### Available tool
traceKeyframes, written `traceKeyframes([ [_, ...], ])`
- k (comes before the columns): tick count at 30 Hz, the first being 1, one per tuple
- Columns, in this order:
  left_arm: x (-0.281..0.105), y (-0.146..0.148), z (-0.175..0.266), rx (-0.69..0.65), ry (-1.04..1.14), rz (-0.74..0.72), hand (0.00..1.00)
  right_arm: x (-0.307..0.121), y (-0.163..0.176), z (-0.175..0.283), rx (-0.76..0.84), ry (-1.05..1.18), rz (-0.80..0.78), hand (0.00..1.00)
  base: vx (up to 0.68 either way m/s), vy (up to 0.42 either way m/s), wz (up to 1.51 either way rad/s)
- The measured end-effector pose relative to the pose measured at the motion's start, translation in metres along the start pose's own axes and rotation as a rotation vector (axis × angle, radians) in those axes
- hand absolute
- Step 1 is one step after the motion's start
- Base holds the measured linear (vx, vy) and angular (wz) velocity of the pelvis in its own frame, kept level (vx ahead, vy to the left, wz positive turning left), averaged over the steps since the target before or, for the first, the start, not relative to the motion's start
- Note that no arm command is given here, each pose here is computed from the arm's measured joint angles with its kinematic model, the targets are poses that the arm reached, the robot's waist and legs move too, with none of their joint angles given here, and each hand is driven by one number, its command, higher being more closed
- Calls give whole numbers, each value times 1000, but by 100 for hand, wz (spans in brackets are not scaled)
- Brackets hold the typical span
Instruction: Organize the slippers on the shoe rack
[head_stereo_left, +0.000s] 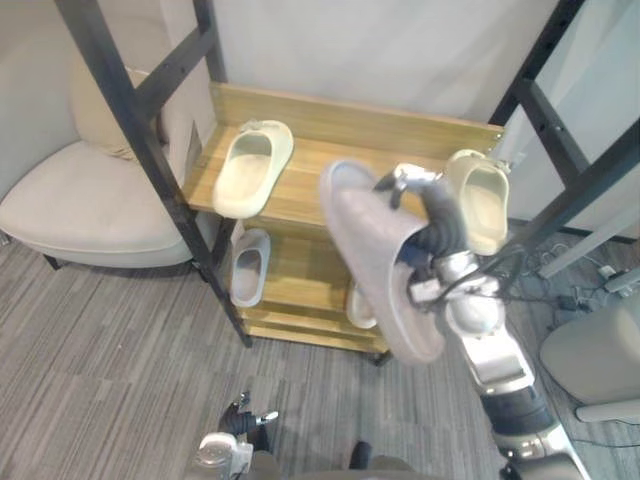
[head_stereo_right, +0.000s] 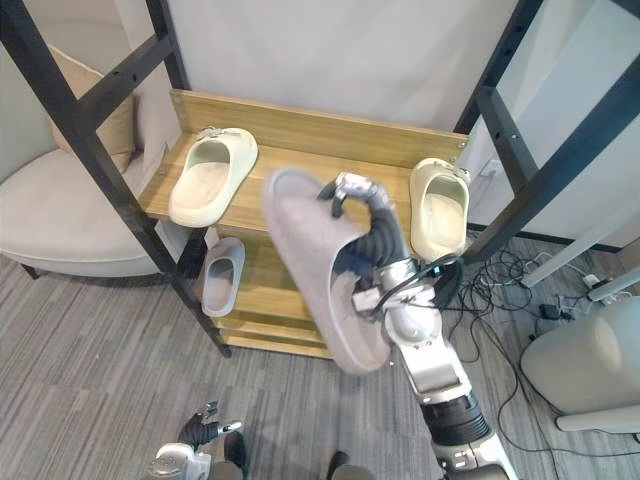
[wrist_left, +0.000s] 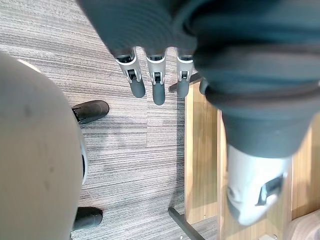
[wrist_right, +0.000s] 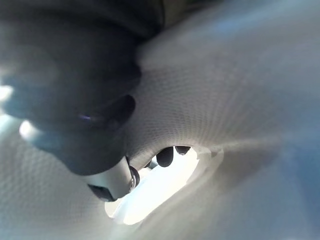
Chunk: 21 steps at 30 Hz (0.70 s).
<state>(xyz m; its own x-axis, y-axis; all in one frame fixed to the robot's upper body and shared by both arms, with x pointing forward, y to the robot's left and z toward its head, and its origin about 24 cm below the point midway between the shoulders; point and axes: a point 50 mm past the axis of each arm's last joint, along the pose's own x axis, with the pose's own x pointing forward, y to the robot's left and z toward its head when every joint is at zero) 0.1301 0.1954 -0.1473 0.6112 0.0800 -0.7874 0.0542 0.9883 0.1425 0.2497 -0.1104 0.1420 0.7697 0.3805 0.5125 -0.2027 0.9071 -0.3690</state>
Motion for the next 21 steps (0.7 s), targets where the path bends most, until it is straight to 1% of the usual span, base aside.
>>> traceKeyframes([
  [6, 0, -3, 0, 24, 3, -11, 0, -25, 44, -21, 126, 139, 185, 100, 8, -1, 4],
  [8, 2, -5, 4, 43, -12, -23, 0, -29, 50, -32, 142, 189, 200, 100, -21, -4, -5],
  [10, 8, -4, 23, 62, -62, -25, 0, -23, 52, -41, 135, 214, 208, 100, -82, -43, 15],
  [13, 15, -7, 59, 70, -177, -35, 0, 0, 42, -45, 58, 191, 223, 100, -217, -24, 27],
  [16, 16, -1, 77, 61, -244, -21, 0, 20, 36, -39, 7, 140, 202, 100, -199, -10, 16],
  [19, 16, 3, 108, 29, -354, -4, 0, 54, 14, -24, -72, 42, 104, 100, -178, 12, 3],
  [21, 15, 5, 119, 13, -394, 12, 0, 66, 4, -16, -102, 5, 58, 100, -100, 48, -1],
])
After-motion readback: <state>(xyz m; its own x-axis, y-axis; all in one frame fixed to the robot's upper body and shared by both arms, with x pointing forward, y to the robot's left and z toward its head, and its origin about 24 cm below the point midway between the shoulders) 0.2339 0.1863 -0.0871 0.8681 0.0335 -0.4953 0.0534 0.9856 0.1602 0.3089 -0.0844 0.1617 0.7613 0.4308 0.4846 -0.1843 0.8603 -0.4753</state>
